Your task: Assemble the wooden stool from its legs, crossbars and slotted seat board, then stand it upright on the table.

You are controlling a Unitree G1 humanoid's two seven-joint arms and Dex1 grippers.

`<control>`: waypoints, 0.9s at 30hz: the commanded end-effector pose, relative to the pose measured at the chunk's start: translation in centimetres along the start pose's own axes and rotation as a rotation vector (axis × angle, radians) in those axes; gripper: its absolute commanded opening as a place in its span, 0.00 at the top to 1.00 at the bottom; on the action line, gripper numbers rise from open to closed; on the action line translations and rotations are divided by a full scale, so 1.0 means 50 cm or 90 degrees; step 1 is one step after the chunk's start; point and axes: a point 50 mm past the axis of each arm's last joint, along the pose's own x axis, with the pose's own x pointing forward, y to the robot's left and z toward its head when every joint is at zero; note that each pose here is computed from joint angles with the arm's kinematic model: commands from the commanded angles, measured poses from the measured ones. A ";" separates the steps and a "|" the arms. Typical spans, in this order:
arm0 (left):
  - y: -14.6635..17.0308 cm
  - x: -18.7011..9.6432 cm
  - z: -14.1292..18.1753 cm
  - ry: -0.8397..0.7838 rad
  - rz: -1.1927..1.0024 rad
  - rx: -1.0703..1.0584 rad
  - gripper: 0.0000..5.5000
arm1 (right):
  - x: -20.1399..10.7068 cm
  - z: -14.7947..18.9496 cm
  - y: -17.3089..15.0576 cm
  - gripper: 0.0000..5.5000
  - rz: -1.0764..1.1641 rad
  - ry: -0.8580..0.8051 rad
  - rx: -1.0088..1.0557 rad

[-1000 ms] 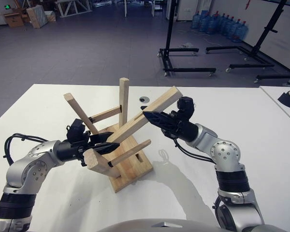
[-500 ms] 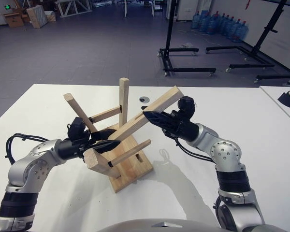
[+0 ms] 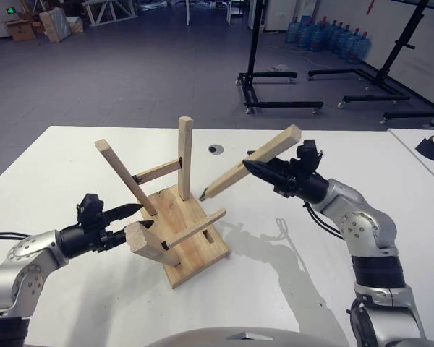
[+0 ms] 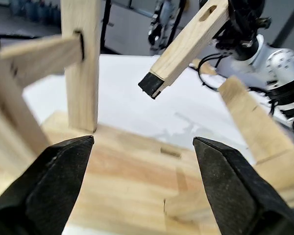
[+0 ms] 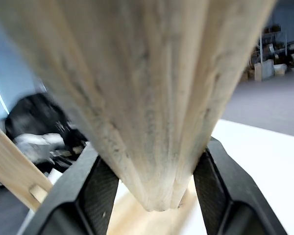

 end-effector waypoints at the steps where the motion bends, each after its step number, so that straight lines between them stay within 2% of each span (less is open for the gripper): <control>1: 0.021 0.005 -0.059 0.106 0.099 0.019 0.32 | -0.020 -0.027 0.002 0.63 -0.019 0.071 -0.066; 6: 0.041 0.035 -0.107 0.198 0.184 0.097 0.32 | -0.035 -0.051 0.019 0.63 -0.001 0.128 -0.095; 15: 0.032 0.099 -0.137 0.211 0.163 0.137 0.32 | -0.076 -0.046 0.064 0.63 0.059 0.199 -0.090; 20: 0.028 0.092 -0.133 0.196 0.155 0.128 0.32 | -0.076 -0.041 0.054 0.63 0.034 0.201 -0.114; 27: 0.046 0.064 -0.107 0.172 0.203 0.144 0.32 | -0.076 0.043 0.079 0.63 0.103 0.157 -0.171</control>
